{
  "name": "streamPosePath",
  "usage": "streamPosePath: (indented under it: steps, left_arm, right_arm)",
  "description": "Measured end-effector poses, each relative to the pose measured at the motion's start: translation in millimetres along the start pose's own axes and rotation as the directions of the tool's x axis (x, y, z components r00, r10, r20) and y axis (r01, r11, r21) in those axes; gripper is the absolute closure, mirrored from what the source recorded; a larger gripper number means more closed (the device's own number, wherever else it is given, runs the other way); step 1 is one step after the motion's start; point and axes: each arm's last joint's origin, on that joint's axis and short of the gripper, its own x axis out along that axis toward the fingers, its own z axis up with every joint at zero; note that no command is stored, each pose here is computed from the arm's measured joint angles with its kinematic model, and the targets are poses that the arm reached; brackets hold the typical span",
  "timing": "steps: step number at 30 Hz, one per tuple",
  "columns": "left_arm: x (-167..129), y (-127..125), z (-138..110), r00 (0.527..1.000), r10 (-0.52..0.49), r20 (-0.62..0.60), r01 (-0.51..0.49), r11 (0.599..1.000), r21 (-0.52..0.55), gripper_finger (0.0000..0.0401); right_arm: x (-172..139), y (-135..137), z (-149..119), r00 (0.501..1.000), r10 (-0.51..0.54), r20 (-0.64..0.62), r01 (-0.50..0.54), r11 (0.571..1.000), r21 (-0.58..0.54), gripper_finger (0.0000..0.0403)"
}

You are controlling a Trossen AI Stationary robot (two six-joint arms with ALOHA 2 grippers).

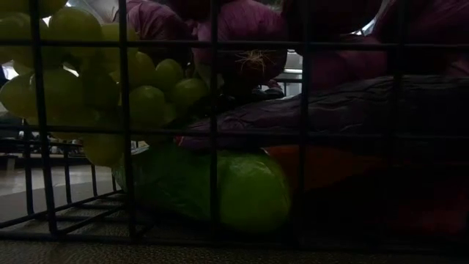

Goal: Build produce basket
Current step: Return to Home Position

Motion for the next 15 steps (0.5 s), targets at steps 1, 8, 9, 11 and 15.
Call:
streamPosePath:
  steps: [1,8,9,11,15]
  left_arm:
    - [0,0,0,1.000,0.000,-0.014,0.000,1.000,-0.005,0.0278]
    - [-1,1,3,0.997,-0.024,-0.073,0.023,1.000,-0.022,0.0279]
    - [-3,2,4,0.996,-0.032,-0.086,0.030,0.999,-0.030,0.0279]
    - [-7,3,7,0.995,-0.045,-0.089,0.041,0.998,-0.045,0.0279]
    - [-22,6,9,0.995,-0.074,-0.074,0.071,0.996,-0.046,0.0279]
  right_arm:
    - [0,0,0,1.000,0.000,0.000,0.000,1.000,0.000,0.0238]
    - [0,0,0,1.000,0.000,0.000,0.000,1.000,-0.001,0.0238]
    - [0,0,0,1.000,0.000,0.000,0.000,1.000,-0.001,0.0238]
    - [0,0,0,1.000,0.000,0.000,0.000,1.000,0.001,0.0238]
    - [0,0,0,1.000,0.000,0.000,0.000,1.000,0.000,0.0238]
